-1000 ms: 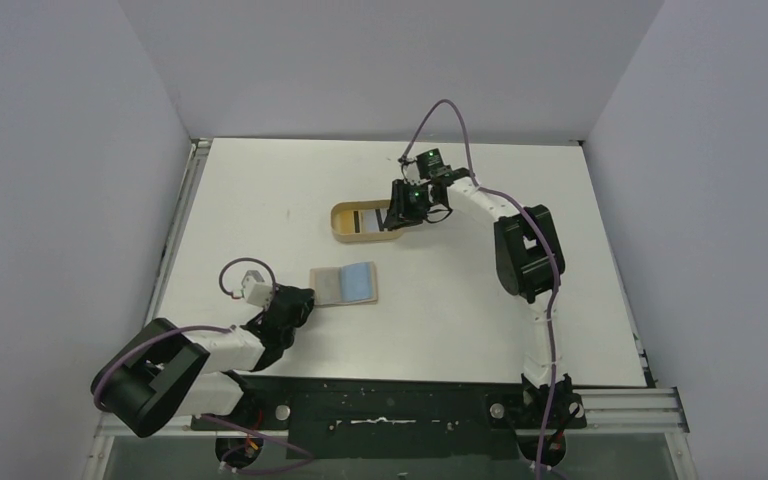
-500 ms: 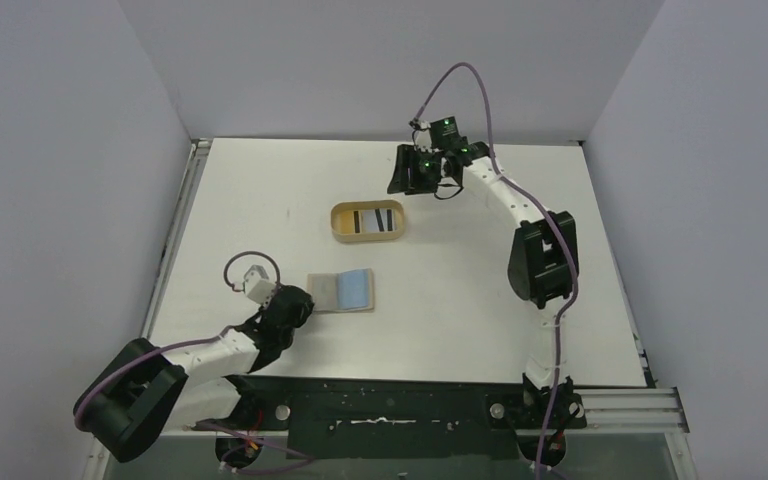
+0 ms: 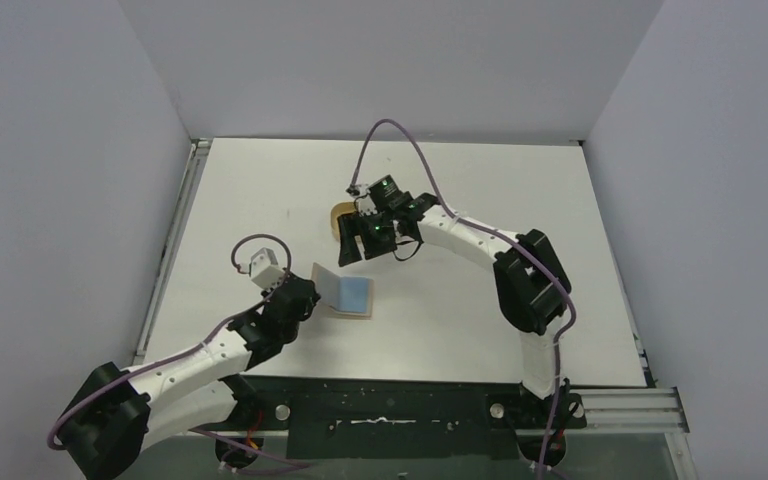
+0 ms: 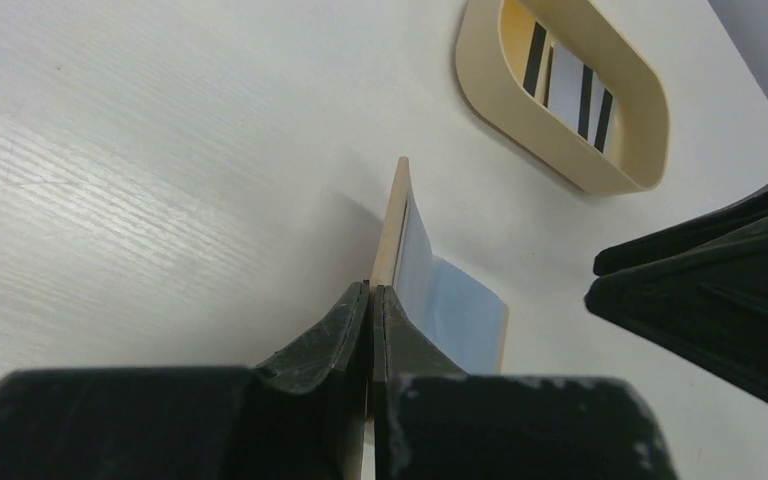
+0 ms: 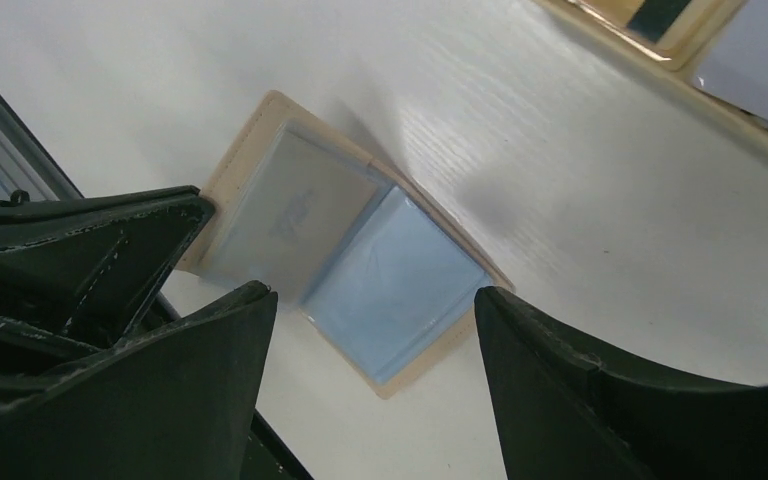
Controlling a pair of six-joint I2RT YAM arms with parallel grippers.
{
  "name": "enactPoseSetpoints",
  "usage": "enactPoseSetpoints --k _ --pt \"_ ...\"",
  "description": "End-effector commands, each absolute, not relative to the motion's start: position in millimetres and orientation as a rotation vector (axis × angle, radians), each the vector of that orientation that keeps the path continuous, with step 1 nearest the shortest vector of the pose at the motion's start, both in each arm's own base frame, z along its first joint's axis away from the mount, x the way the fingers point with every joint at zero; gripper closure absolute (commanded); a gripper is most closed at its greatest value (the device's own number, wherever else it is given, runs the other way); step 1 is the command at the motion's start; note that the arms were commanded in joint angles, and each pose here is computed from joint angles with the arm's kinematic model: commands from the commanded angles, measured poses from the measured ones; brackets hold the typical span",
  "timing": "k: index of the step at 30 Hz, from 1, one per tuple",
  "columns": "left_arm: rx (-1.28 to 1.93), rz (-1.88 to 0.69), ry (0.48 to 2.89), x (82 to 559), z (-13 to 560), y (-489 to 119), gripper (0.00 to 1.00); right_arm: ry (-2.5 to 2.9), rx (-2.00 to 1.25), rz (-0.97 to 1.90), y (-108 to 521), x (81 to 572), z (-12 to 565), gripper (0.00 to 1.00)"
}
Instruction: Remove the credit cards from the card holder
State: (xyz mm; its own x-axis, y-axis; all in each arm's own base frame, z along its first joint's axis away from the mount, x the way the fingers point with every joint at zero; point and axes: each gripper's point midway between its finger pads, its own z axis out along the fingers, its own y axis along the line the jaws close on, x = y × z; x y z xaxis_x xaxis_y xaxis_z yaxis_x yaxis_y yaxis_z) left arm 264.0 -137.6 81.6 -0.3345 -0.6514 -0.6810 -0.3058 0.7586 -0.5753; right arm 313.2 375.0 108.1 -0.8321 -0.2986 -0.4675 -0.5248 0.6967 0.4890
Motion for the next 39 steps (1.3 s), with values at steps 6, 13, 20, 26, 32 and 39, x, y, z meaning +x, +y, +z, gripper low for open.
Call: enactPoseSetpoints --k 6,13,20,26,32,39 --pt "-0.737 -0.359 1.878 262.3 100.5 -120.9 1.0 2.444 -0.677 1.046 442.1 294.8 106.9 0.25" --pt "-0.755 -0.268 1.843 252.5 103.8 -92.5 1.0 2.433 -0.761 1.065 469.8 289.1 105.3 0.25" --pt "-0.801 -0.134 1.824 238.8 95.2 -52.6 1.0 2.449 -0.758 1.08 471.1 287.1 97.6 0.25" --pt "-0.844 -0.124 1.811 236.5 92.0 -34.4 1.0 2.459 -0.701 1.054 458.5 287.7 90.4 0.23" --pt "-0.896 -0.13 1.825 236.1 84.9 -33.3 1.0 2.476 -0.712 0.853 416.4 275.0 68.0 0.22" --pt "-0.916 -0.146 1.843 236.4 75.7 -37.3 1.0 2.499 -0.605 1.02 402.8 237.5 53.9 0.21"
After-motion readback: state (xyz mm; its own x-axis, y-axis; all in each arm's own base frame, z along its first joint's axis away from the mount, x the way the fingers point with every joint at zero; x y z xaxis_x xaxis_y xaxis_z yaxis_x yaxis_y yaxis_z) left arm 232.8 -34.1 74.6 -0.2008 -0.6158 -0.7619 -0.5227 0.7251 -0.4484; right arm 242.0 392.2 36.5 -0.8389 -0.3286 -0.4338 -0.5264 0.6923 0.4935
